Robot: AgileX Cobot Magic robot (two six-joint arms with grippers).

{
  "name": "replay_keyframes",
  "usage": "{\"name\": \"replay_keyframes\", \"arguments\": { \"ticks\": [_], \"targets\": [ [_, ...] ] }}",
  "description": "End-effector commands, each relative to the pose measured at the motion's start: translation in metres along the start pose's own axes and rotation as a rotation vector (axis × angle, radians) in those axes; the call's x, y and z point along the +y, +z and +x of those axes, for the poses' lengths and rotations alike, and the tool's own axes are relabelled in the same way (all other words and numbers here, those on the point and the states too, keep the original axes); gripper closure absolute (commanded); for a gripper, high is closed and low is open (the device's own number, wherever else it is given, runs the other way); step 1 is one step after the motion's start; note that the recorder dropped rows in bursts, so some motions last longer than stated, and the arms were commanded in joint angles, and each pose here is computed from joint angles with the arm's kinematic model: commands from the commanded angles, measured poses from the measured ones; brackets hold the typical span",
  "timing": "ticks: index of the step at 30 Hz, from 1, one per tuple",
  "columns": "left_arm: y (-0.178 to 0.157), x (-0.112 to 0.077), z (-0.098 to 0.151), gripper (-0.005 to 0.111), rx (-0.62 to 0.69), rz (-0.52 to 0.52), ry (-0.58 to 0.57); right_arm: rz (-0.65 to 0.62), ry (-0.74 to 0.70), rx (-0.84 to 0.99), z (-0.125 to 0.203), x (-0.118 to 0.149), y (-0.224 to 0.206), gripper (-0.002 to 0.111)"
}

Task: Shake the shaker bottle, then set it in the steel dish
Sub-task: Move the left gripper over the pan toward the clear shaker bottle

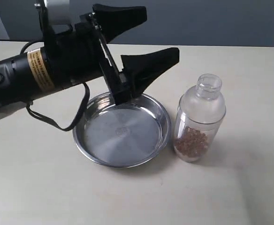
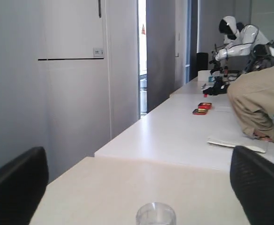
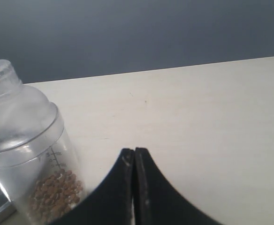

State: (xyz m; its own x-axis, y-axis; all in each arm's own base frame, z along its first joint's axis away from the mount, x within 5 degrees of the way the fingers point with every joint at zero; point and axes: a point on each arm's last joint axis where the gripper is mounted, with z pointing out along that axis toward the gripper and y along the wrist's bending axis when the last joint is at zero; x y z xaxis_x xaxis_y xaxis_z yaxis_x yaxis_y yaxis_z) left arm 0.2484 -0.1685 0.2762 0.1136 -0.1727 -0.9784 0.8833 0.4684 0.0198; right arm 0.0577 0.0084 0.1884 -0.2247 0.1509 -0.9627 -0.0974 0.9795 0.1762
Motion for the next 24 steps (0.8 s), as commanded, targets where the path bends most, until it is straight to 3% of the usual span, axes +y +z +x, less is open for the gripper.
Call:
{"name": "replay_keyframes", "arguments": {
  "ticks": [1,10,18,24],
  "targets": [
    [0.010,0.001,0.019,0.001,0.024,0.083,-0.047,0.000,0.003,-0.006,0.000,0.000,0.000,0.109],
    [0.053,0.019,0.080,0.001,0.061,0.093,-0.167,0.000,0.003,-0.006,0.000,0.000,0.000,0.109],
    [0.085,0.018,0.103,0.001,0.058,0.144,-0.210,0.000,0.003,-0.008,-0.001,0.000,0.000,0.109],
    [0.088,0.018,0.124,0.001,0.090,0.140,-0.248,0.000,0.003,-0.008,-0.001,0.000,0.000,0.109]
  ]
}}
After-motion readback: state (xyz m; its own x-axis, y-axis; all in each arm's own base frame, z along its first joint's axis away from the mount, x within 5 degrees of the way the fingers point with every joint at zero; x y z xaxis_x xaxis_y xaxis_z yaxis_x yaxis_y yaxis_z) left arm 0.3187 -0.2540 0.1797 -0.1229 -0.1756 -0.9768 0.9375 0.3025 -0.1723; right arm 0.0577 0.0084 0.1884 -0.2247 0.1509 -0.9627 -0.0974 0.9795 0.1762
